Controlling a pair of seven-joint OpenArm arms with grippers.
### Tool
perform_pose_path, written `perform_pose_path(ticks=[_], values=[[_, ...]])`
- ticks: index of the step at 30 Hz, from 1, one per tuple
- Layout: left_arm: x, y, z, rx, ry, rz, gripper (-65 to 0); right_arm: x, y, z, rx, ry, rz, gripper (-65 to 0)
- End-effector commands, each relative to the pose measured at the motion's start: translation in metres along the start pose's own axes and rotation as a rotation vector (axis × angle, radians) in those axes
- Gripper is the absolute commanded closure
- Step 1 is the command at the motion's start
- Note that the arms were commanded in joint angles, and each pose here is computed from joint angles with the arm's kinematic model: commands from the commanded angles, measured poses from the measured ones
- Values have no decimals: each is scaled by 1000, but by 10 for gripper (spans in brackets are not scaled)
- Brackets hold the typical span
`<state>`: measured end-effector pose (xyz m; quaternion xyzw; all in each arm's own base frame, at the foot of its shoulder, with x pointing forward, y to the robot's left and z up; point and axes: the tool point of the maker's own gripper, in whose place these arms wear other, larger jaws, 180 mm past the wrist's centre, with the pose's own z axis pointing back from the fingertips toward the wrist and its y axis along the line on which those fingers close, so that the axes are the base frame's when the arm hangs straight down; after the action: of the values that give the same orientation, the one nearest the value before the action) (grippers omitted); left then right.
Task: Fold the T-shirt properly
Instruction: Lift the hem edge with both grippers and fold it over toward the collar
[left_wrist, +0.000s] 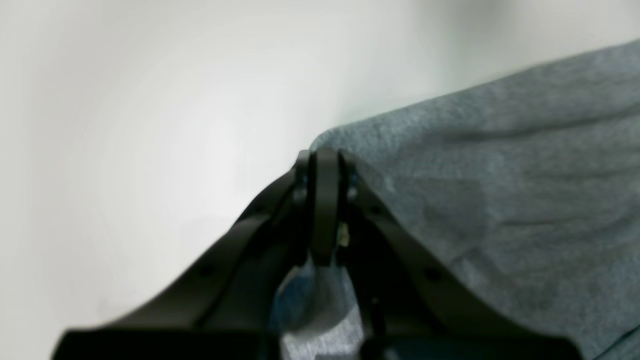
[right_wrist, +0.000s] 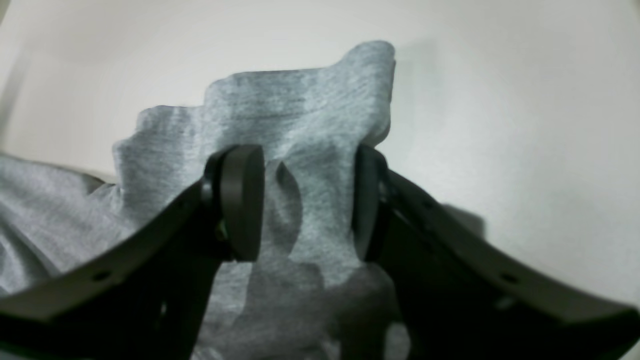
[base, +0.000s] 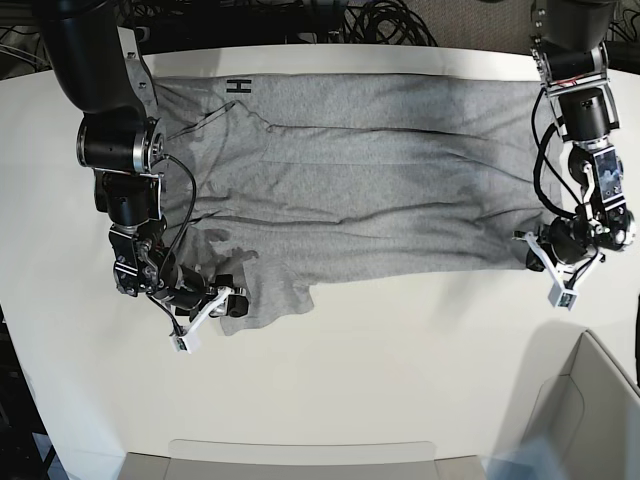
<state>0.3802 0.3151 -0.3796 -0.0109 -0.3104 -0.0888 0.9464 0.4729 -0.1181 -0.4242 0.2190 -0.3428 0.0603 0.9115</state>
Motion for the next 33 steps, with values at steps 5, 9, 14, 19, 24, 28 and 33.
perform_pose_path(ticks=[5,9,14,19,24,28,33], values=[[25,12,11,26,-59,-11,0,-1,-6,2,-31,45,25,-266],[25,11,10,26,-60,-12,0,3,-6,3,-30,37,25,-137],[25,11,10,24,-63,-12,0,18,-4,5,-29,-5,40,0],[27,11,10,24,-69,-12,0,30,-2,9,-34,-40,67,0],[29,10,10,23,-85,-11,0,51,1,17,-39,-105,112,0],[33,10,10,22,-107,-9,0,71,6,26,-44,-152,151,0],[34,10,10,21,-112,-8,0,92,20,48,-17,-189,174,0]])
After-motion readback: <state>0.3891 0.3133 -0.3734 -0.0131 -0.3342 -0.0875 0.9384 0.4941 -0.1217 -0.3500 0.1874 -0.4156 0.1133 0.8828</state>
